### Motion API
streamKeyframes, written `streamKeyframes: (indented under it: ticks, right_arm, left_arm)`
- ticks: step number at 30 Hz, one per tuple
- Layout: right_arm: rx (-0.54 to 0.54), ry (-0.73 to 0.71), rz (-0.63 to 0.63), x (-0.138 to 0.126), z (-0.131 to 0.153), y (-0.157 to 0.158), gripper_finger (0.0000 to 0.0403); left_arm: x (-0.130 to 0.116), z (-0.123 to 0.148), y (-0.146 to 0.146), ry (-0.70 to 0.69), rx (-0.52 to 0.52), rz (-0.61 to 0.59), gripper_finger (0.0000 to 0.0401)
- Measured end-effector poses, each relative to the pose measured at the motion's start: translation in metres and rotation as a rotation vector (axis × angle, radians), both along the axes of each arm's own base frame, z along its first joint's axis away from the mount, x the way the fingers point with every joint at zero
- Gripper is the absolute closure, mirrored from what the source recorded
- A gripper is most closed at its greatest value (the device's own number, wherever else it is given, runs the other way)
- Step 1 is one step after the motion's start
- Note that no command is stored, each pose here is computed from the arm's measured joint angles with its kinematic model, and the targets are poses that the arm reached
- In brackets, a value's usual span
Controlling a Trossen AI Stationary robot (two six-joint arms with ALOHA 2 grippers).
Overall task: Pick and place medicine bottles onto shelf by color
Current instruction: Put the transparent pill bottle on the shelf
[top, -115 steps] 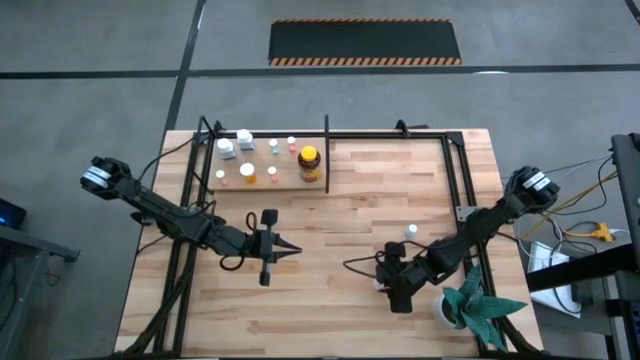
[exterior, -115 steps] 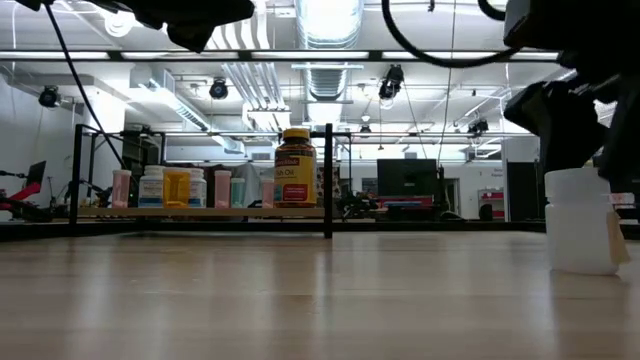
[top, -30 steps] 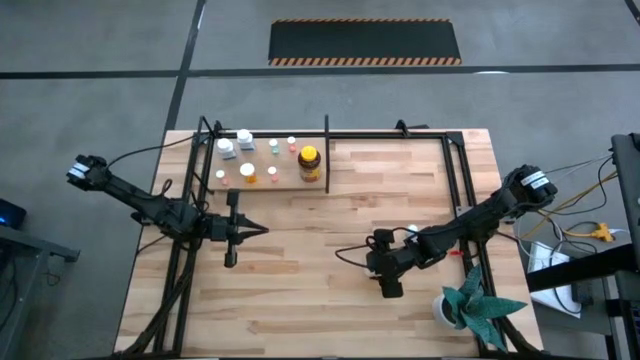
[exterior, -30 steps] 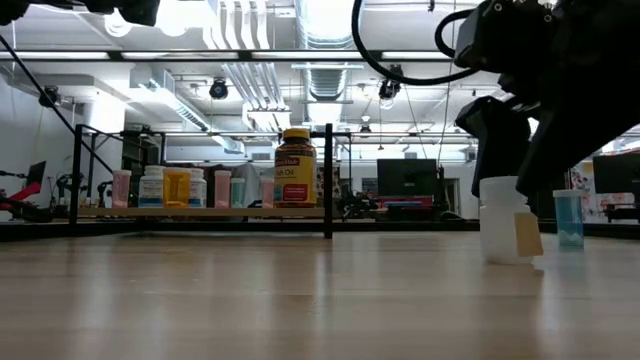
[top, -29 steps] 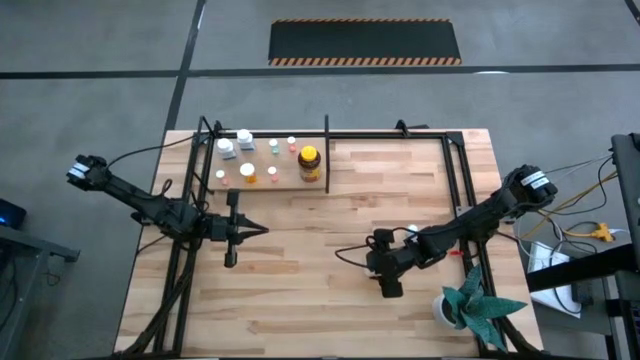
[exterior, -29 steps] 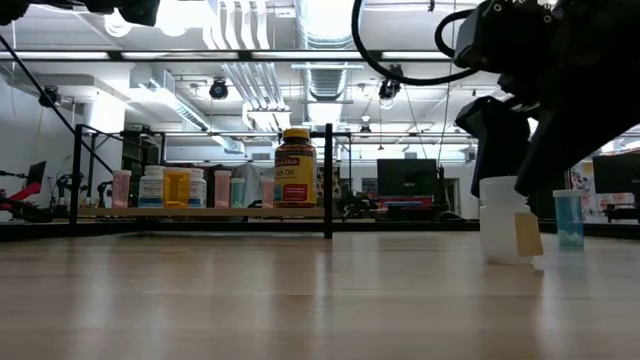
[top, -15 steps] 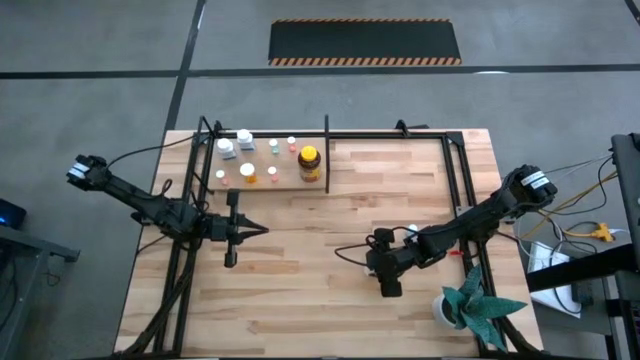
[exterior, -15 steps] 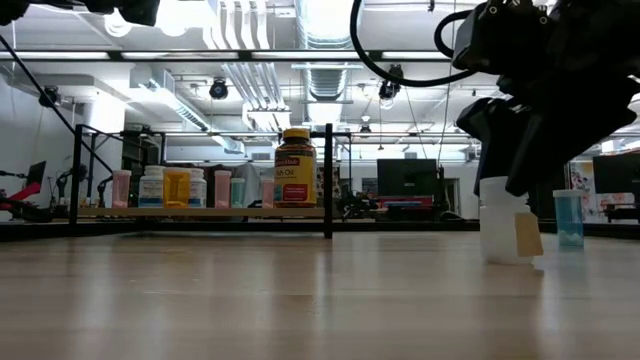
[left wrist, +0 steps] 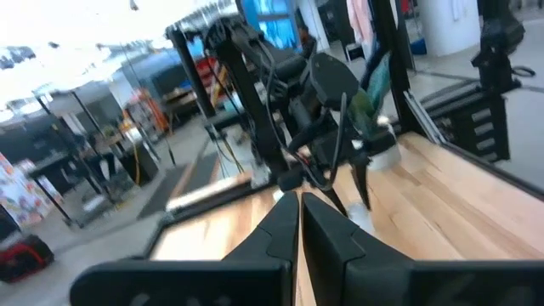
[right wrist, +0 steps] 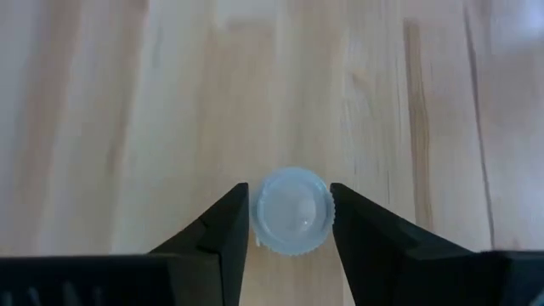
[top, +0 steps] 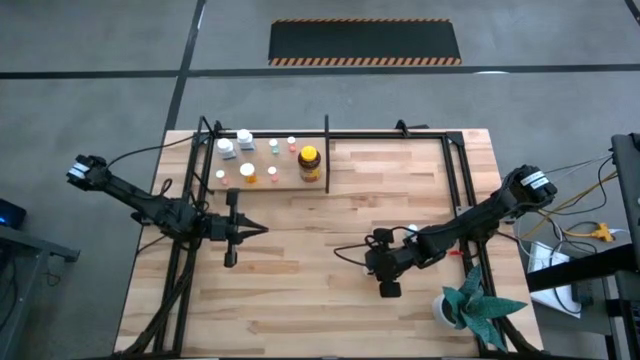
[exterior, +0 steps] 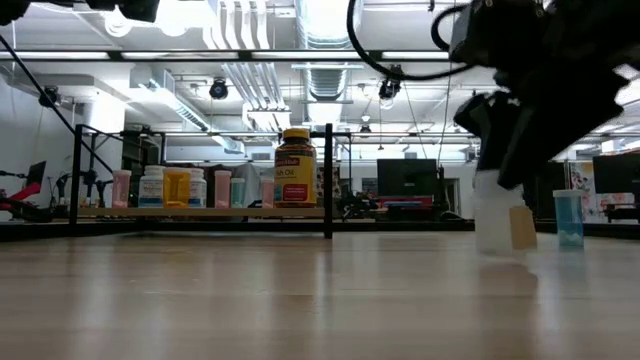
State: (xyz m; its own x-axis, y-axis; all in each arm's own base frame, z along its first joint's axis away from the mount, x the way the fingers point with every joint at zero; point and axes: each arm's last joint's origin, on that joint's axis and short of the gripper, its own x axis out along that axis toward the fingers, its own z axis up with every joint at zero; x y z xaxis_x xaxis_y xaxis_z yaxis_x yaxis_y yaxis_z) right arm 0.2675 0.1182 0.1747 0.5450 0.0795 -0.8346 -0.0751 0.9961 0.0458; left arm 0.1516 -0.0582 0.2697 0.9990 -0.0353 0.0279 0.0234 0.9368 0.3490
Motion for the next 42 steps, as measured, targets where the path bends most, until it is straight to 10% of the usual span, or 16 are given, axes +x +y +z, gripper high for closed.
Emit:
streamKeyframes:
  ticks: [23,42]
  right_arm:
    - [-0.252,-0.145,0.147,0.114,0.141,-0.054,0.0264]
    - [-0.396,-0.189,0.115,0.221,0.137,-0.174,0.0264]
  left_arm:
    - [-0.029,0.040,0.020,-0.310,-0.051,0.265,0.0401]
    - [-0.032,0.030,0.021,-0.303,-0.070,0.259,0.0401]
